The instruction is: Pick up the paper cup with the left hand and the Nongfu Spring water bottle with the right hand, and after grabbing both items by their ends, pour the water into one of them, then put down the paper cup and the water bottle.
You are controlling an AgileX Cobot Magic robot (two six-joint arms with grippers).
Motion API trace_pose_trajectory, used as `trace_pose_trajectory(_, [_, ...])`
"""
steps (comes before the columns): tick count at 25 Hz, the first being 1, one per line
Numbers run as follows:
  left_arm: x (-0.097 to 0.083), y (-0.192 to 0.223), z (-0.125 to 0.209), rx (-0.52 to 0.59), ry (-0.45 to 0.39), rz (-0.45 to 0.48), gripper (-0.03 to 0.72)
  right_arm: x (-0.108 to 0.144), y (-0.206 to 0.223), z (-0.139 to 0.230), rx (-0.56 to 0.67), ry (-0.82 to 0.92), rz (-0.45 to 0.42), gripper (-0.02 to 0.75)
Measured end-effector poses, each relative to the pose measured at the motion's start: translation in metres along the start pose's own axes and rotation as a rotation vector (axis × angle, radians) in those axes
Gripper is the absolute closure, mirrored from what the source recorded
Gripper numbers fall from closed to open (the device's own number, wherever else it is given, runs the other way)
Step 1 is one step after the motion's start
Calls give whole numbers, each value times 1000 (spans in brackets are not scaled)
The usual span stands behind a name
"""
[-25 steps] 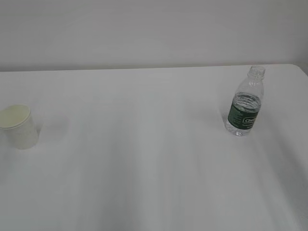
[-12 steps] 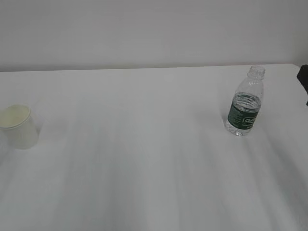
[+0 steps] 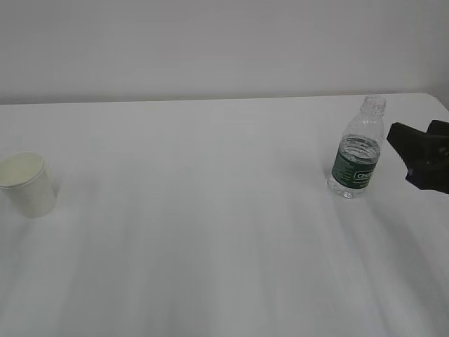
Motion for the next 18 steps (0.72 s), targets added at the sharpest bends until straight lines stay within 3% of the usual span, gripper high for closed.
trace_pose_trajectory(12, [16, 16, 41, 4, -15, 16, 223, 1, 23, 35, 33, 39, -13, 258])
trace_pose_trajectory(18, [32, 25, 78, 164, 32, -47, 229, 1, 32, 63, 68, 32, -1, 258])
Point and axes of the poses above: a point on each arm's last joint axis where the gripper is mounted, y pointing out along that axis toward the gripper, x along the wrist's bending axis when the last joint is at zero, z = x × y, the point moved 2 cm from there along y, pointing out along that axis toward the gripper, and after that the axes turned 11 degrees about -y, right-handed, at the moved point
